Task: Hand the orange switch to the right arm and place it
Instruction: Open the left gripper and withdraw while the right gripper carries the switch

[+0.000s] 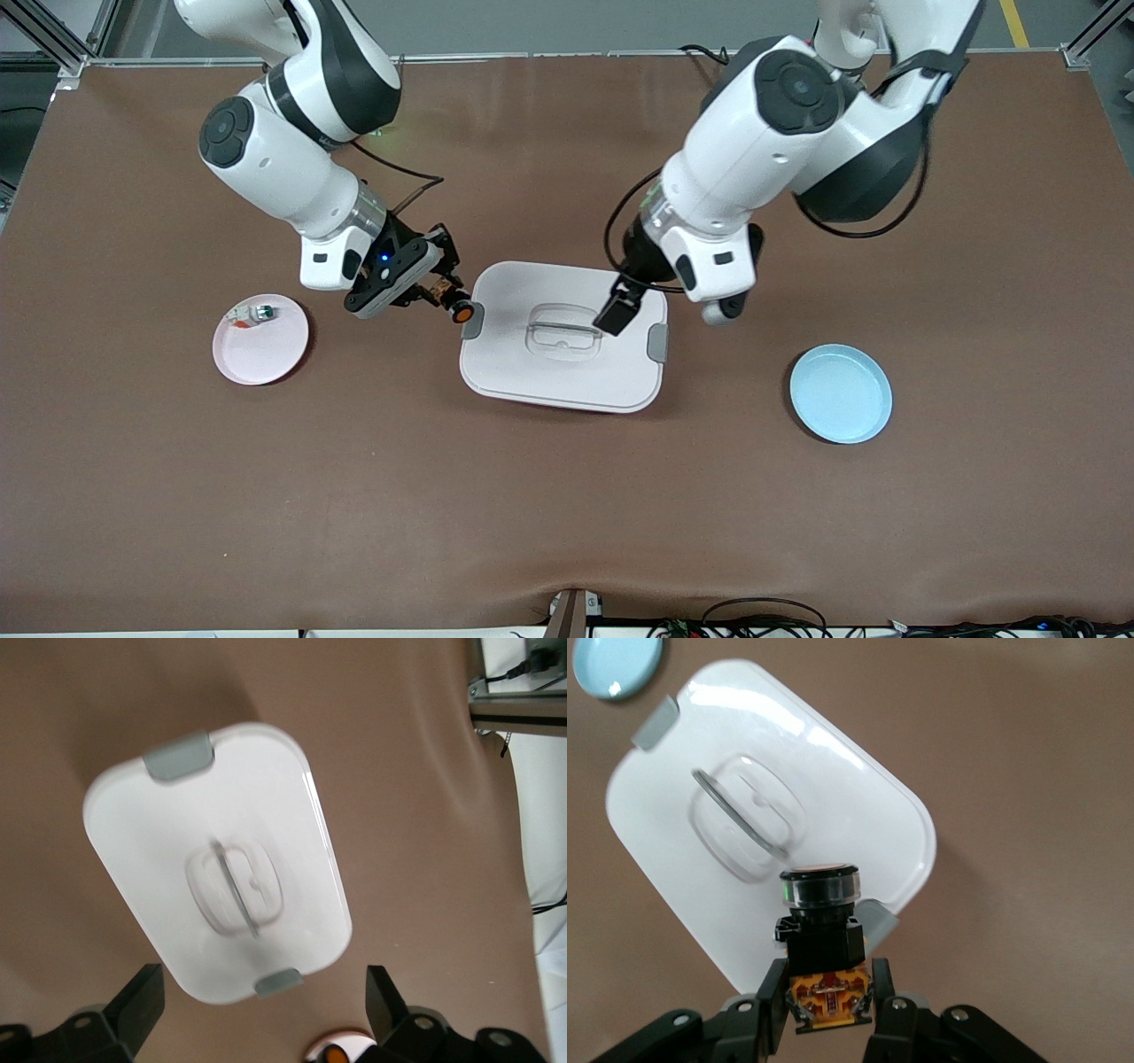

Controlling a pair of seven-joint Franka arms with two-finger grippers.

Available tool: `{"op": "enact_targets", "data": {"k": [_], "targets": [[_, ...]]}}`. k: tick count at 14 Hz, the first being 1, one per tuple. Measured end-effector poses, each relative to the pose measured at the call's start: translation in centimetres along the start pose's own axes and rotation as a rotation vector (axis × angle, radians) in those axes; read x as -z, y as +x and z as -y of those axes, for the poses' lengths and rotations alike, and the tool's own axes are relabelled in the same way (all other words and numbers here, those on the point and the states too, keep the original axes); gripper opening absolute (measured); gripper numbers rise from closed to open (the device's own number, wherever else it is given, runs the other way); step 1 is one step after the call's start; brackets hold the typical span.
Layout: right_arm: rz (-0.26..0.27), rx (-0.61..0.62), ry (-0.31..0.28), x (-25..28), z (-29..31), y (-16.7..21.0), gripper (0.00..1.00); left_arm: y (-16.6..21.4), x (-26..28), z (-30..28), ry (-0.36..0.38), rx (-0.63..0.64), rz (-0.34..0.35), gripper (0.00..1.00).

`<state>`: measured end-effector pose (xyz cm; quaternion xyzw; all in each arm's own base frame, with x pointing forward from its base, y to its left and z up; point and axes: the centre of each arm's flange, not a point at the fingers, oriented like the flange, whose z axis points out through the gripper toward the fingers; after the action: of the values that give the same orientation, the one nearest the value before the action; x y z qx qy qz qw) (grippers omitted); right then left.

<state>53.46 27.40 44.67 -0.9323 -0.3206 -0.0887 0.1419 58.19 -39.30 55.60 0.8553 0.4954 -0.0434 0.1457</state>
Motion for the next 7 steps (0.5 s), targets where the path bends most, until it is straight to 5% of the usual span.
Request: {"op": "enact_targets", "data": {"k": [7], "targets": [[0.104, 0.386, -0.051, 0.5, -7.6, -3.3, 0.41, 11.4, 4.4, 3.4, 0.233, -0.409, -0.176, 1.0]]}}
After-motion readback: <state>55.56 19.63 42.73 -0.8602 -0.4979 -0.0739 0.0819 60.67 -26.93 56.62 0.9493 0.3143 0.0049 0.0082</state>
